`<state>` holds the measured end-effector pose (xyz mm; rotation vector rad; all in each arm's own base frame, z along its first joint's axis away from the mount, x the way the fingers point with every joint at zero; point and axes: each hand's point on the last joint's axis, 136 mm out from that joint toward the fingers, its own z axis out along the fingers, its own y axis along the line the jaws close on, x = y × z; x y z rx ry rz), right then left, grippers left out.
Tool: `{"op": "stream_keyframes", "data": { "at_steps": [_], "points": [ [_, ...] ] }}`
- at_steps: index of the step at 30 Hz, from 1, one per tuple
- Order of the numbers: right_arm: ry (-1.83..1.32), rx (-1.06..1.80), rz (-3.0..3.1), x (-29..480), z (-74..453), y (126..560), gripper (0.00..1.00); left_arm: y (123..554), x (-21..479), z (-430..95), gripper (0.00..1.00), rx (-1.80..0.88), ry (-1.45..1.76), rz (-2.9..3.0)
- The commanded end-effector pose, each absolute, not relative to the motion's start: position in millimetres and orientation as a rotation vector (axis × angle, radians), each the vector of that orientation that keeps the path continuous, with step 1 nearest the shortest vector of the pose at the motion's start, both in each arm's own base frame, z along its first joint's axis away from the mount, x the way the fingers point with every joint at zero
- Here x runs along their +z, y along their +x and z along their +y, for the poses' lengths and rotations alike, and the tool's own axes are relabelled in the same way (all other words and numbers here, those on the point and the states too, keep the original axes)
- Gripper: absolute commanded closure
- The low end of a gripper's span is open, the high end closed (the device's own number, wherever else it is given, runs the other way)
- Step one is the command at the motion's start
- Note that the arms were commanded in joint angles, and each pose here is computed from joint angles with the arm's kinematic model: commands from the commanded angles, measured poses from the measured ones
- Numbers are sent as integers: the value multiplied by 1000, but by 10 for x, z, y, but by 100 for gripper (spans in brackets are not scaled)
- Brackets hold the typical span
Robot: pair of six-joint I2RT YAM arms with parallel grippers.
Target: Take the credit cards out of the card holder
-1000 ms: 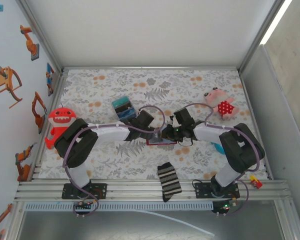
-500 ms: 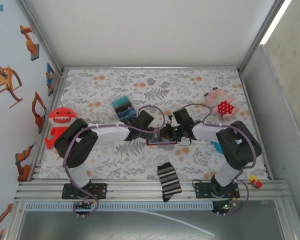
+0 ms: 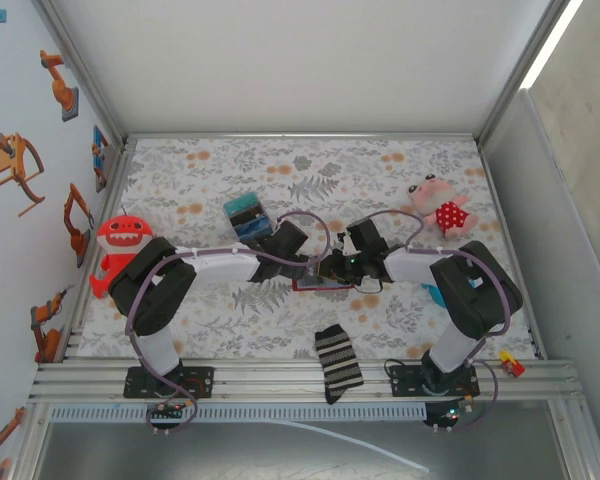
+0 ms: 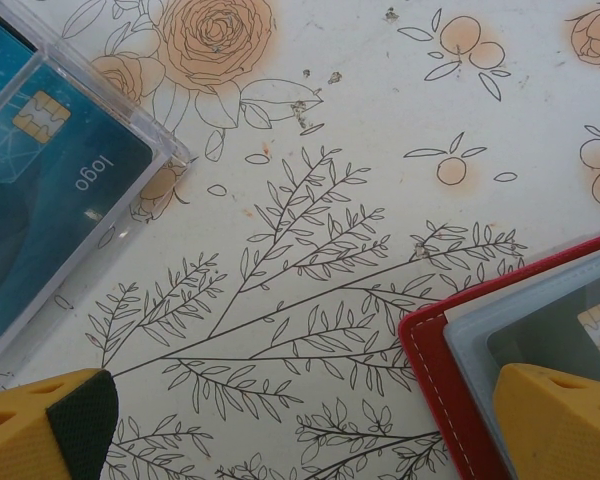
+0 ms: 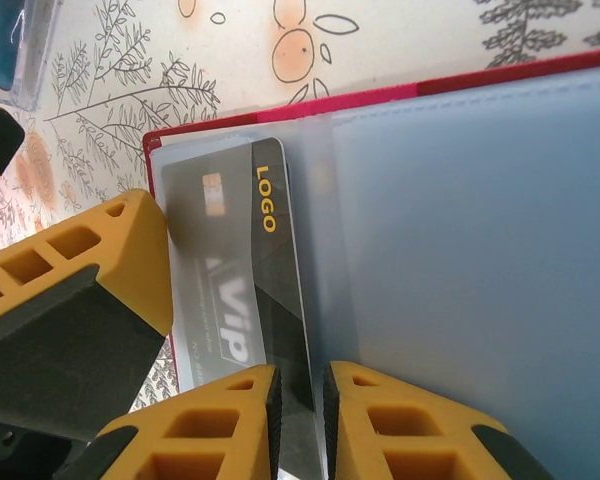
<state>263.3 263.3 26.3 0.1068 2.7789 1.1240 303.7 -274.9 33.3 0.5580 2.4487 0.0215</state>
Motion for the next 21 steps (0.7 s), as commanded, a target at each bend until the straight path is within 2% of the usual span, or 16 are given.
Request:
{"op": "stream_keyframes", "data": {
  "at_steps": [1, 8, 21],
  "points": [
    [148, 1134, 2802, 168, 2600, 2596, 80, 2939, 185, -2628, 3, 78, 582, 2505],
    [159, 1240, 2761, 165, 2693, 2602, 81, 2933, 176, -2636, 3, 73, 579, 2508],
    [182, 1260, 2739, 149, 2680, 2627, 90, 2925, 173, -2615, 3, 82, 572, 2507]
  ]
}}
